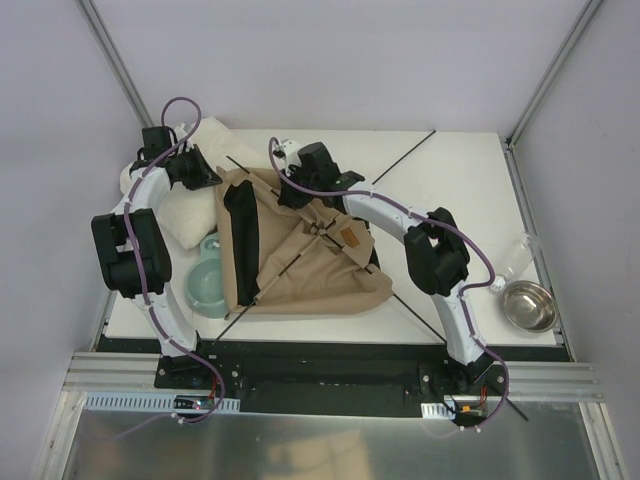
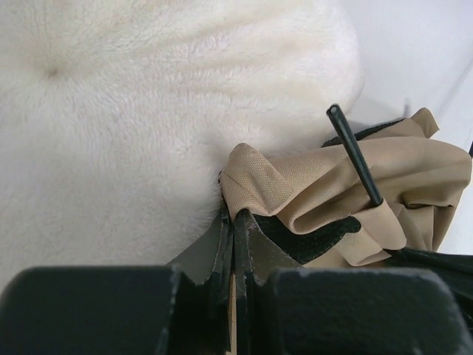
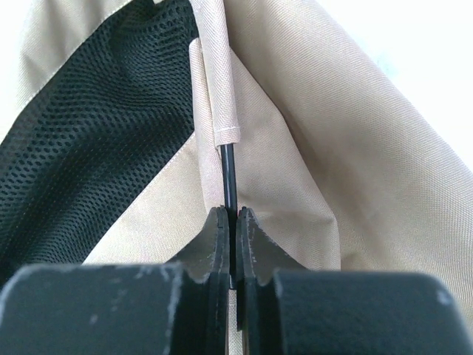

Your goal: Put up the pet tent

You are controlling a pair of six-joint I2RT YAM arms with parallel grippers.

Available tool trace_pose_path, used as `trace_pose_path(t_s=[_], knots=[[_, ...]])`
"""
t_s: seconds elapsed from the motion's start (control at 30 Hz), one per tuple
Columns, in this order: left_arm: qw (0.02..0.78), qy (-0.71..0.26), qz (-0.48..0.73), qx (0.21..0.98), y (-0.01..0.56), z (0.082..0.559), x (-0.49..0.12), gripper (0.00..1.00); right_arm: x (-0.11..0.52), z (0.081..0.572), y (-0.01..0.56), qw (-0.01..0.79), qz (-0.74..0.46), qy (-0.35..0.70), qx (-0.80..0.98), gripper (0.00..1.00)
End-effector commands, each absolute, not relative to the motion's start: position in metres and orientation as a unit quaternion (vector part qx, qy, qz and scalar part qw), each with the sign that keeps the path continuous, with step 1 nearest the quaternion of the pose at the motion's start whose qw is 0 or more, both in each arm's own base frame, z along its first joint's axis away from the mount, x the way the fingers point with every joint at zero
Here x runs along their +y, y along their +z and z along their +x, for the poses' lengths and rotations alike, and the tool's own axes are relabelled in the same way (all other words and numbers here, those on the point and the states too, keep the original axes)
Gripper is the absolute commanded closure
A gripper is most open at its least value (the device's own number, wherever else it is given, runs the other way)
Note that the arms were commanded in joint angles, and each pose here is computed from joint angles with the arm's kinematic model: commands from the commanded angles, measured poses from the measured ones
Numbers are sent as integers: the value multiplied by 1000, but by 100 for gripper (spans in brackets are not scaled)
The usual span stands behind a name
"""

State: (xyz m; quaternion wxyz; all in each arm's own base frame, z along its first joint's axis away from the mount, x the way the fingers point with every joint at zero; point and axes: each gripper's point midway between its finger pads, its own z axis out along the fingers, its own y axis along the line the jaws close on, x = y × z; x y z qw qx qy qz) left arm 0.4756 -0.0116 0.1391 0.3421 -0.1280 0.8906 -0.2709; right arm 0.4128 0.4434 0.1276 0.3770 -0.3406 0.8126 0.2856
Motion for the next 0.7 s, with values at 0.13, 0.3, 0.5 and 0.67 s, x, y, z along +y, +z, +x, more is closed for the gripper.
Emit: trace_pose_path(t_s=[0.13,0.3,0.5,0.67], knots=[[386,-261,-147,872,167,508,4,100,446,393,159,391,-392,300,777,100],[408,-250,-157,864,176,519,11,100,446,391,158,389,-396,297,777,100],[411,-250,-165,861,176,526,13,100,453,384,161,388,-405,304,770,100],[416,-235,-176,861,176,530,20,100,454,381,162,389,-404,303,771,100]])
